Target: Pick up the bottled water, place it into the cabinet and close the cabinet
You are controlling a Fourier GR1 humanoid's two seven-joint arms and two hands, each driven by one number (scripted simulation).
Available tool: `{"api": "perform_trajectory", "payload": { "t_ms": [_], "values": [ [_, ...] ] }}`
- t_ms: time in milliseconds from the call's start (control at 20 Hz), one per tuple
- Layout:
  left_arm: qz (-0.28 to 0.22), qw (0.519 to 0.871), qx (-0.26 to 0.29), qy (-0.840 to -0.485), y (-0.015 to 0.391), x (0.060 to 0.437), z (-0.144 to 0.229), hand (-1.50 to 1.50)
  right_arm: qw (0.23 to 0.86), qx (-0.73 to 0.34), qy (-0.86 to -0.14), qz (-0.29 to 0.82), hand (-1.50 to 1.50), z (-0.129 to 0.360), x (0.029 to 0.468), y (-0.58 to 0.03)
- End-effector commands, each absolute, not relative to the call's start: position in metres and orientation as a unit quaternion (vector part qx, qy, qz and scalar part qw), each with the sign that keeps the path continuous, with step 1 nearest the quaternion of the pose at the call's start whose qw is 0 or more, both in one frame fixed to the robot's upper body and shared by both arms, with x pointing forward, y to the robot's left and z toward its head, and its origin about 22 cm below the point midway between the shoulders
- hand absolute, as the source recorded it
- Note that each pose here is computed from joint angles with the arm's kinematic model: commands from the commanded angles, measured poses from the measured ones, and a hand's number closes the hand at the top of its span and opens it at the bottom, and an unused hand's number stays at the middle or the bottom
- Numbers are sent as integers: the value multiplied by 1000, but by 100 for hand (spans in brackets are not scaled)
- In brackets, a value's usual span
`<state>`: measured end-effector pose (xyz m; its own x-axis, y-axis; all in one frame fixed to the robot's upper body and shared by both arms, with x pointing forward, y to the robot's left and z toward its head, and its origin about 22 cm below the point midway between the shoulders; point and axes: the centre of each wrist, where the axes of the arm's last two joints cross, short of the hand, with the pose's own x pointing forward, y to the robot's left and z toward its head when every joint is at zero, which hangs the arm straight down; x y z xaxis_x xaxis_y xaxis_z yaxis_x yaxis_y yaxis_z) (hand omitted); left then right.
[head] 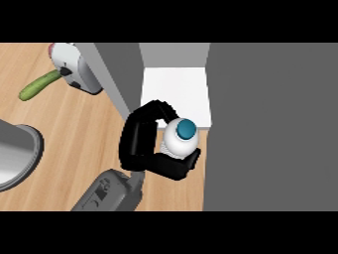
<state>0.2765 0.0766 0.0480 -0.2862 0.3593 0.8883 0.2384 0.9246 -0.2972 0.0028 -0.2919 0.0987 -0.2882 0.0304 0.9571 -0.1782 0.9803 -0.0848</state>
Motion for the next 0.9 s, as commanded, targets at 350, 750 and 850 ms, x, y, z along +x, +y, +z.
{"api": "perform_trajectory", "payload": {
  "t_ms": [350, 750, 850],
  "values": [
    [54, 563, -107, -817, 24, 293, 101, 150, 566, 54, -818, 86, -150, 126, 14, -290],
    [45, 578, -57, -813, 23, 337, 104, 150, 562, 53, -820, 90, -150, 122, 23, -298],
    [37, 585, -57, -808, 30, 344, 100, 150, 563, 47, -820, 94, -150, 133, 17, -298]
  ]
}}
